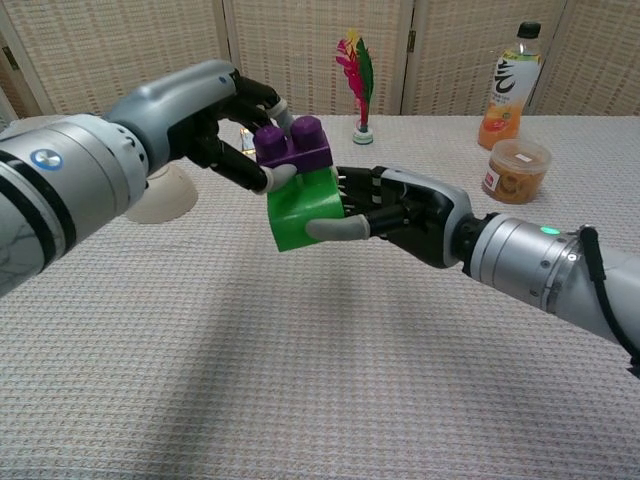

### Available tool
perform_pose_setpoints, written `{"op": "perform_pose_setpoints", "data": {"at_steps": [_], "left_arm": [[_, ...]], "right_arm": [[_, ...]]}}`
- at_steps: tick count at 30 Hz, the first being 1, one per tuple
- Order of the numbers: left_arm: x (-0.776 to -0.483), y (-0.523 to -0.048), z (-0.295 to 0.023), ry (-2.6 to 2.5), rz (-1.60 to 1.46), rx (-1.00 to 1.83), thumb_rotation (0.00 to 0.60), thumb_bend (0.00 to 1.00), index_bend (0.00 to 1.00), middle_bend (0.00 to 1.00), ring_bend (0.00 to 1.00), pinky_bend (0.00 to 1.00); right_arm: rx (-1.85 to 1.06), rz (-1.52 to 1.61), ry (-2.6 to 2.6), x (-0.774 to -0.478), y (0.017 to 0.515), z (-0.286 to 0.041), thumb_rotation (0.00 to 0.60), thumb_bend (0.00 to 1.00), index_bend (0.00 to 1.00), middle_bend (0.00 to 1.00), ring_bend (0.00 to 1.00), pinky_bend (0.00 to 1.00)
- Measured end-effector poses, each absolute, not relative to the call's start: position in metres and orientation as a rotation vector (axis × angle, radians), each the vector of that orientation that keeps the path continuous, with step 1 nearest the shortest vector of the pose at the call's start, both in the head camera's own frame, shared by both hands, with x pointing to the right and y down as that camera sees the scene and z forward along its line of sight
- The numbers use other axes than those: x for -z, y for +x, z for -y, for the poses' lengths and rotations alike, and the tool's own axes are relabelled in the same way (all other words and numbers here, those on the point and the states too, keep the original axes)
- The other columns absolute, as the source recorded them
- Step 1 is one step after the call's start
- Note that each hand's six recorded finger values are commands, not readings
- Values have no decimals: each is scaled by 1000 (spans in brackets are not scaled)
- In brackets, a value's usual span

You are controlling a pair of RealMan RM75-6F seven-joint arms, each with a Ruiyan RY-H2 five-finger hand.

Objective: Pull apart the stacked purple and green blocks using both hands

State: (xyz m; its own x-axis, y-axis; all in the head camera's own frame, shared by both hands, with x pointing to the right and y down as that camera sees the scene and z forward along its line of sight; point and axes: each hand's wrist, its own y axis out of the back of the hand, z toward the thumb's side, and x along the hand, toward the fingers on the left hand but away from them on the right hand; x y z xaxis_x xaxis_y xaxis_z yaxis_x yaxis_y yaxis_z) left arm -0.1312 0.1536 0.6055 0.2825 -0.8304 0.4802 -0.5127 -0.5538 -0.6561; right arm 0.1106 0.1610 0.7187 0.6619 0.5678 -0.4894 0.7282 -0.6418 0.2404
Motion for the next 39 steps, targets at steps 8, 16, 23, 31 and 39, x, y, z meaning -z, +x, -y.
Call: {"op": "perform_pose_setpoints", "data": {"at_steps": [8,16,23,31,39], "left_arm": [[-594,-139,-140,-2155,-1240,1145,600,654,752,695,236,0],[-593,-156,-135,-2122,-1263,1166,600,654,752,695,237,0],[-606,-188,-134,-2087,-1279,1216,600,658,752,695,236,0],[-641,-219,-145,-2126,-1241,1222,600,658,752,695,226,0],[-685,-247,-164,-2204,-1225,1234,600,661,752,695,223,0]], "right_arm": [[558,-1026,2464,-727,118,-164,600,239,790,119,91,9],[610,-1088,2606,-717,129,-157,600,239,791,132,91,11],[866,-1193,2918,-688,158,-140,600,239,792,133,92,11],[1526,-1143,3187,-650,217,-128,600,239,791,139,91,12],[2077,-961,3131,-647,267,-145,600,239,791,139,91,12]]}}
